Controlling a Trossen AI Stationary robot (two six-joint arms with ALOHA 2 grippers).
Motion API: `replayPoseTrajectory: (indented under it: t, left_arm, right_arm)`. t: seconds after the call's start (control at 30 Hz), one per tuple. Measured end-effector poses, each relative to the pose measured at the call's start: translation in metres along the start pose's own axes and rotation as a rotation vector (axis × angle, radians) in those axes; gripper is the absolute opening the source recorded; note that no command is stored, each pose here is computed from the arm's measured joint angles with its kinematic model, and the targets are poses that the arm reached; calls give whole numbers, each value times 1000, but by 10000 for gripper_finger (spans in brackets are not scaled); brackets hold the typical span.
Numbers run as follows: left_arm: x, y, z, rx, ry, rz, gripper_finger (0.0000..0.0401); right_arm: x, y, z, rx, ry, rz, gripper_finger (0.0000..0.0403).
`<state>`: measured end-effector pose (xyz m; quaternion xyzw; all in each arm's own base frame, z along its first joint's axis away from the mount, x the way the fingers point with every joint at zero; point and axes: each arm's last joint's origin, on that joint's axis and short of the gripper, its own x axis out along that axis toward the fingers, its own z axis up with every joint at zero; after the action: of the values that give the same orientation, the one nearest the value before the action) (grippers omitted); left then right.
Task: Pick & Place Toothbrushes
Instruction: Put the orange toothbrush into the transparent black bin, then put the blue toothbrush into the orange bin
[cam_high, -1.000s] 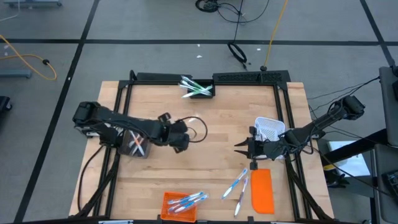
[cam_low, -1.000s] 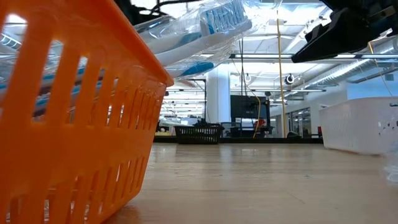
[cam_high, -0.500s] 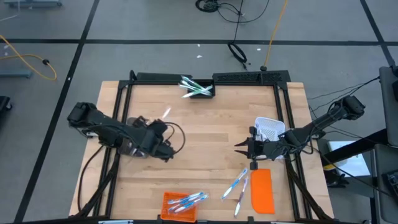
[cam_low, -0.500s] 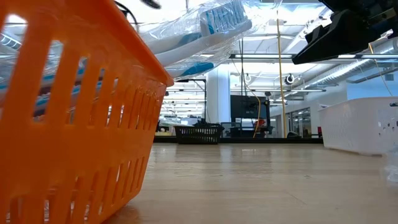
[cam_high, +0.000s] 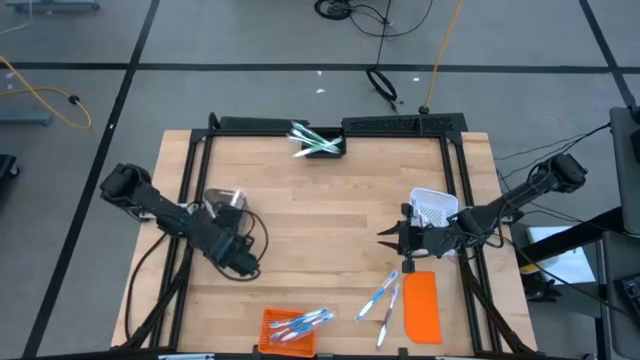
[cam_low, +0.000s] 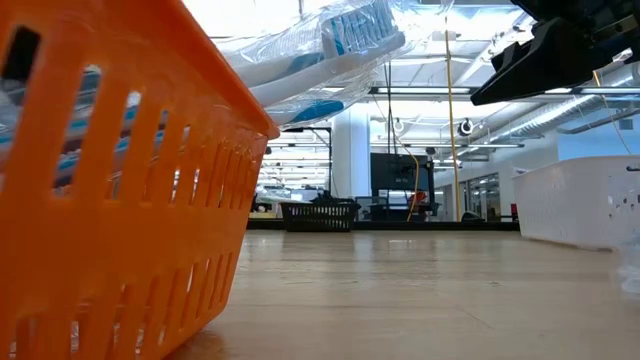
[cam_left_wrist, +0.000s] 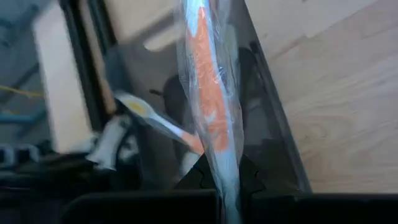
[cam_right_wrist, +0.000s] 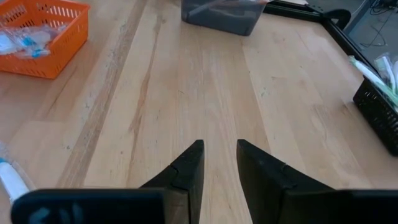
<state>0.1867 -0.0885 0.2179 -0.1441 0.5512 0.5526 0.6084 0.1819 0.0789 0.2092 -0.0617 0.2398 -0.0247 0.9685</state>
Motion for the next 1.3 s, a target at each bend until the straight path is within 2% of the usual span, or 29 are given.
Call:
replayPoseTrajectory:
  t: [0.17, 0.57, 0.67, 1.03, 1.17, 1.3]
  left_arm:
    - [4, 2, -11, -84, 9, -35, 0]
    - [2, 4, -15, -127, 9, -38, 5]
    - [2, 4, -15, -118, 7, -38, 27]
    - [2, 4, -14, -117, -10, -42, 157]
    - [2, 4, -14, -107, -13, -40, 179]
    - [2, 4, -14, -109, -27, -42, 183]
  right_arm:
    - [0, 0, 0, 1, -1, 0, 86]
    - [0, 0, 0, 0, 0, 0, 87]
    - [0, 0, 0, 1, 0, 0, 87]
    - [0, 0, 0, 1, 0, 0, 87]
    - [0, 0, 0, 1, 0, 0, 87]
    - [0, 0, 0, 1, 0, 0, 86]
